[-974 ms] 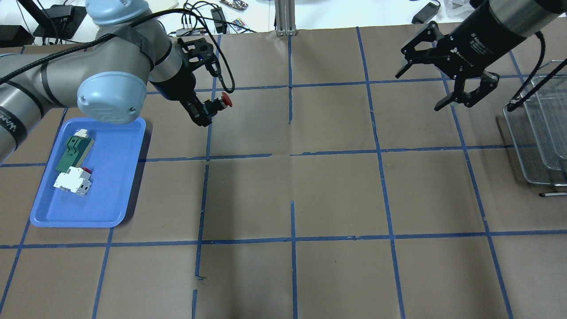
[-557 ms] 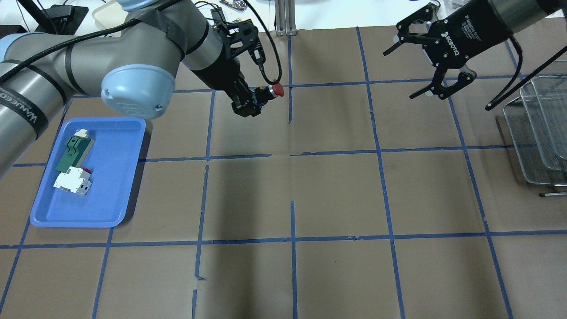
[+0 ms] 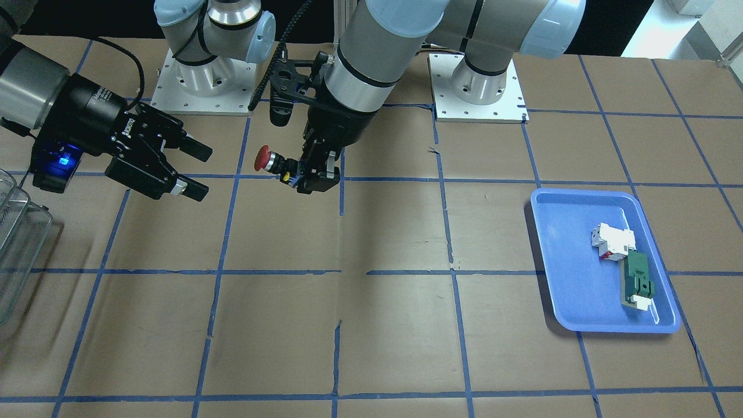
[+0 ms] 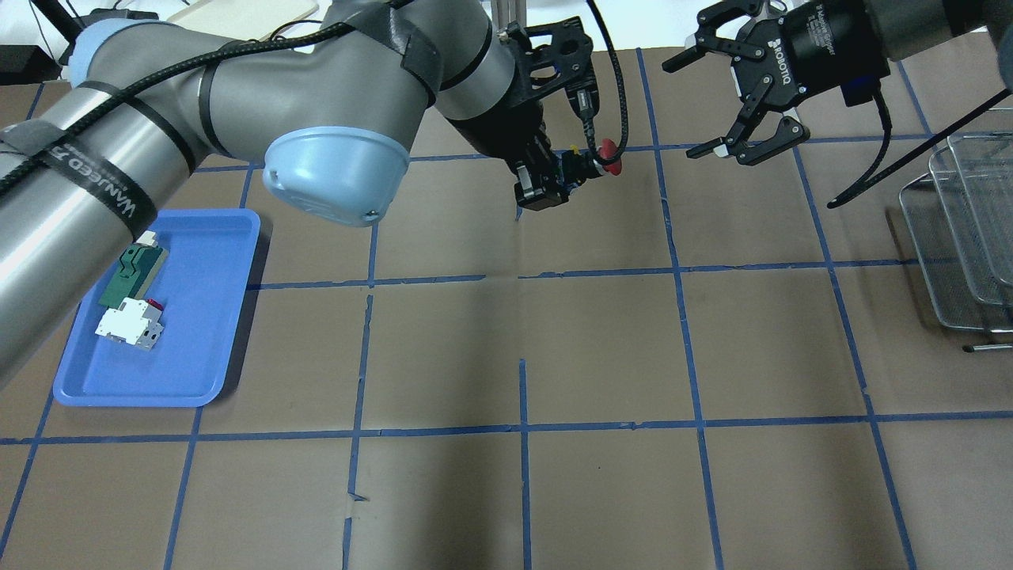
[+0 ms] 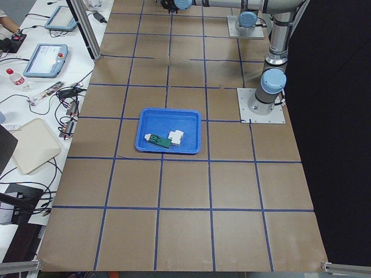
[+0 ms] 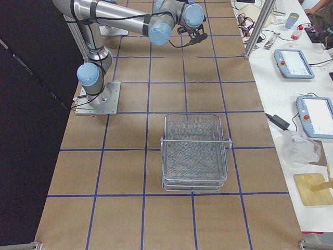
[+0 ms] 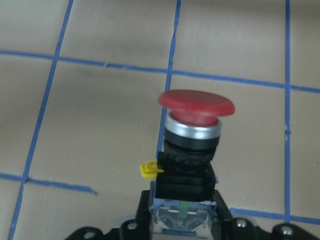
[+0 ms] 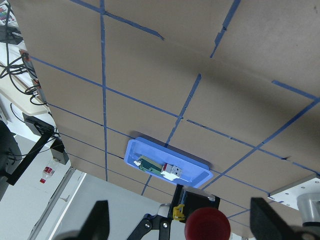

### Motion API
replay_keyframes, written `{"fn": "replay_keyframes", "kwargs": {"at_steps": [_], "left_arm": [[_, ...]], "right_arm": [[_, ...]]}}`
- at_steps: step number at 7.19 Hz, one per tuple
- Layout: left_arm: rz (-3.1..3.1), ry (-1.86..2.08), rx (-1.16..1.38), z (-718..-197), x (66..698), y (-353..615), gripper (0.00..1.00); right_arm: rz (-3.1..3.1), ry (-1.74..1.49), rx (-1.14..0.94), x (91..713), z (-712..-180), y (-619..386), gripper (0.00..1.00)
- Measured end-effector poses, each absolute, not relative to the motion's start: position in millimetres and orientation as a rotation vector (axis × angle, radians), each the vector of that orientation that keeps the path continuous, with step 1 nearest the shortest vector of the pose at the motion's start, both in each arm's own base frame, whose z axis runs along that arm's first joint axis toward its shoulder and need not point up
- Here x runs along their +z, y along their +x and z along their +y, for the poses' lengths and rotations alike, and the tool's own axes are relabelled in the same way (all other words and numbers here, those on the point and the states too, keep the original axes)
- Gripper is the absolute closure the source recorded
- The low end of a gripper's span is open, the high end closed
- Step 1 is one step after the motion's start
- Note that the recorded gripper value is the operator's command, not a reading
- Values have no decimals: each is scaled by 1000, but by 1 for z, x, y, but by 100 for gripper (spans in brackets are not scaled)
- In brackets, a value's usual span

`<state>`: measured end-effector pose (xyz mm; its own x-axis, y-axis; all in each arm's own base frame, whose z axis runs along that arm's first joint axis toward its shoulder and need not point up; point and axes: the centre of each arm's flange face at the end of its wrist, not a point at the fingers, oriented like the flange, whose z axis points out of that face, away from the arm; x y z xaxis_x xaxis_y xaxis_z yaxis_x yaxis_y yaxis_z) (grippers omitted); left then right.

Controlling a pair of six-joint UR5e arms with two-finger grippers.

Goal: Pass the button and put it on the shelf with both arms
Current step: 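Hold the button up with the left gripper while the right gripper approaches it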

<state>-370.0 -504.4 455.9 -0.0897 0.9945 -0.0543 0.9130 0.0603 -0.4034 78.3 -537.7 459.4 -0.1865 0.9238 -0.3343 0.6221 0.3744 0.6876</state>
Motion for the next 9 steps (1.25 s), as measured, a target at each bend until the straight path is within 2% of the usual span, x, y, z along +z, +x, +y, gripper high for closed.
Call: {"fn": "replay_keyframes", "kwargs": {"at_steps": [6,9], "left_arm": [[-2034,-1965,607,-504,477,-397,100],[-2042,-1950,620,-499,485,-398,100]], "right_arm": [[1867,1412,619,475,-509,84,0],[1886,1351,512,482,-518,85,0]]}}
